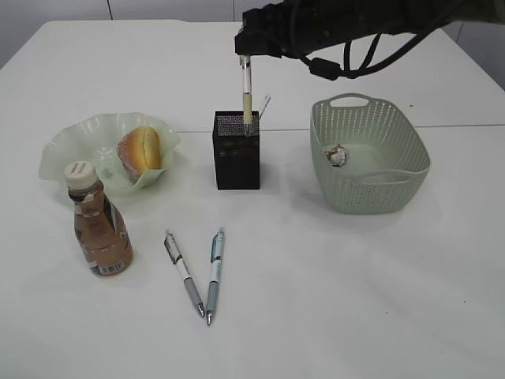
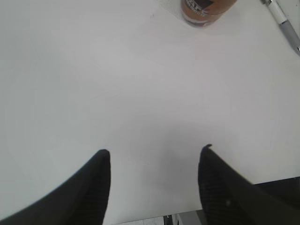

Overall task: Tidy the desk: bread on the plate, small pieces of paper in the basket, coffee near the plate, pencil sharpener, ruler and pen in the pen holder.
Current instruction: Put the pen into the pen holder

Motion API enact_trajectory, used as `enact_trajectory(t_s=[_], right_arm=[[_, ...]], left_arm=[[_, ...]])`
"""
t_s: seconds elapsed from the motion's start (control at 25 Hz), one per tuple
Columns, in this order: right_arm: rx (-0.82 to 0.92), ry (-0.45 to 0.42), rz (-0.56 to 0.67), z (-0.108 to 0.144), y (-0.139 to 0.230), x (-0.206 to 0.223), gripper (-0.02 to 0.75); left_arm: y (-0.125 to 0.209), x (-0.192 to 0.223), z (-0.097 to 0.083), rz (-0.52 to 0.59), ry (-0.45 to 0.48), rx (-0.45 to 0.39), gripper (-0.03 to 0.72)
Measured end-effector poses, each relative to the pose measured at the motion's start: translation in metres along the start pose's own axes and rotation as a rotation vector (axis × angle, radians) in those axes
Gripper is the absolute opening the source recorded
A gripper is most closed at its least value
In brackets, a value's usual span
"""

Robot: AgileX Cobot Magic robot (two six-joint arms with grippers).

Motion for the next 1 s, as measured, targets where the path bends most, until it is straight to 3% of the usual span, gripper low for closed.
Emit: enact_trajectory(t_s=[0.2,0.68,1.0], right_arm=[[-0.044,0.006,-0.061,-0.021,0.012,0.016,0.106],[-0.090,0.015,-0.223,-0.035,0.011,0.038,0.106],[-0.205,0.016,-0.211,-0.042,0.032,0.056,0.106]], left_arm=[[0.000,0.000,0.000,0.000,0.000,0.000,0.433],[0.000,0.000,0.000,0.000,0.000,0.000,0.433],[-0.002,0.000,-0.001,-0.015,0.005,0.000,0.433]])
Point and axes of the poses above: a point on each arm's last joint axis where the gripper is mounted, x pointing out along that axis toward the gripper, z along the wrist's bending axis when the last joint is at zero, y = z × x, the point moved 5 cm from there along x, pointing out along that axis toward the gripper, and after that the axes turned 12 degrees about -x, right-handed, at the moved point
